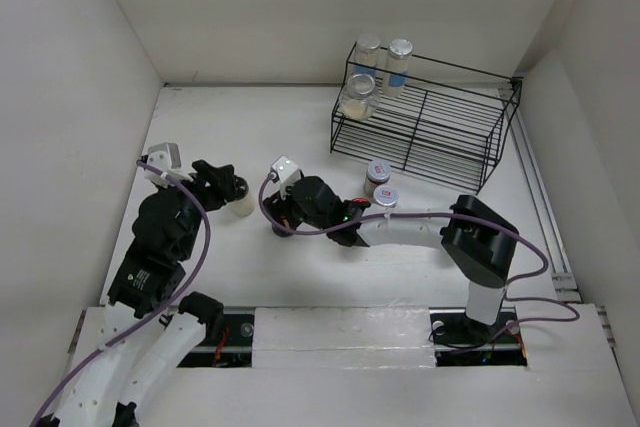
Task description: Organize the condiment bottles
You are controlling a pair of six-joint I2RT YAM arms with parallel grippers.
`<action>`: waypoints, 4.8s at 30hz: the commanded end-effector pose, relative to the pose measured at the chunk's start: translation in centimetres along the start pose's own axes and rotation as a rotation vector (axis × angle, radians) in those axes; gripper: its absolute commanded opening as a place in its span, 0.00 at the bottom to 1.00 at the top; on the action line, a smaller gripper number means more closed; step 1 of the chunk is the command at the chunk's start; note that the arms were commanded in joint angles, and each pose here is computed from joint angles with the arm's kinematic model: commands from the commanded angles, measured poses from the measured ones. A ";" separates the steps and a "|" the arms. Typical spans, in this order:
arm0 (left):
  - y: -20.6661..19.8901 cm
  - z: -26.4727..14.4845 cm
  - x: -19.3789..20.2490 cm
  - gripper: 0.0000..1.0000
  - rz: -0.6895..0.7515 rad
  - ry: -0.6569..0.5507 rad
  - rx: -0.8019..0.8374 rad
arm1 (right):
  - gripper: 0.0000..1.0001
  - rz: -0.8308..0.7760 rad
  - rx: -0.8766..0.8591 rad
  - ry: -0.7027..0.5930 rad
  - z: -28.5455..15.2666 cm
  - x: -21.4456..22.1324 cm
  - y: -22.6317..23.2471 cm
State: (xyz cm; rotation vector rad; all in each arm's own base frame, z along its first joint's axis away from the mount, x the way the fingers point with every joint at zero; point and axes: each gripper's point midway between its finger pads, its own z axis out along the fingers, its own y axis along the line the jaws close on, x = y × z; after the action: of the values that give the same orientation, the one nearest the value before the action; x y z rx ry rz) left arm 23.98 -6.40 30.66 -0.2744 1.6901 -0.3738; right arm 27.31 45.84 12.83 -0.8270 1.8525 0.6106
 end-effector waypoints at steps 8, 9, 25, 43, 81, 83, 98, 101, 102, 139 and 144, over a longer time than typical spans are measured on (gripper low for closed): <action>-0.5 -0.5 -1.6 0.56 -0.010 -0.057 0.030 | 0.46 0.036 -0.089 -0.454 -11.9 -18.2 -1.1; -0.5 -0.5 -1.6 0.56 -0.010 -0.057 0.030 | 0.46 0.035 -0.105 -0.486 -13.3 -19.6 -1.4; -1.0 -0.9 -1.7 0.56 -0.015 -0.063 0.065 | 0.43 0.035 0.486 -0.729 -29.8 -32.1 -27.6; -0.9 -0.6 -1.5 0.56 -0.012 -0.057 0.053 | 0.42 0.068 0.762 -0.620 -29.0 -32.0 -43.5; -0.8 -0.8 -1.5 0.56 -0.012 -0.057 0.053 | 0.88 0.208 0.650 -0.367 -18.6 -20.8 -45.7; -0.8 -0.8 -1.5 0.56 -0.012 -0.057 0.053 | 0.95 0.196 0.661 -0.398 -19.9 -22.5 -45.3; -1.1 -1.1 -1.6 0.25 -0.015 -0.060 0.076 | 0.01 0.263 0.438 -0.525 -23.4 -15.1 -22.0; -1.2 -1.0 -1.3 0.20 -0.012 -0.048 0.080 | 0.43 0.256 0.373 -0.409 -22.0 -11.2 -18.2; -1.2 -1.0 -1.3 0.20 -0.012 -0.048 0.080 | 0.66 0.260 0.353 -0.380 -22.1 -10.1 -17.2; -1.5 -0.8 -1.3 0.54 -0.012 -0.044 0.092 | 0.33 0.236 0.275 0.009 -14.7 2.0 -9.5; -1.4 -1.0 -1.3 0.54 -0.012 -0.044 0.092 | 0.32 0.167 0.272 -0.322 -21.2 -11.2 -10.9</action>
State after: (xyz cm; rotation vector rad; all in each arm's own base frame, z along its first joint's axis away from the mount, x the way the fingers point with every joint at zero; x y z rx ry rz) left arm 23.02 -7.15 31.55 -0.2246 1.6639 -0.4378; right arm 24.24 26.29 15.27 -0.5308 2.0600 0.4013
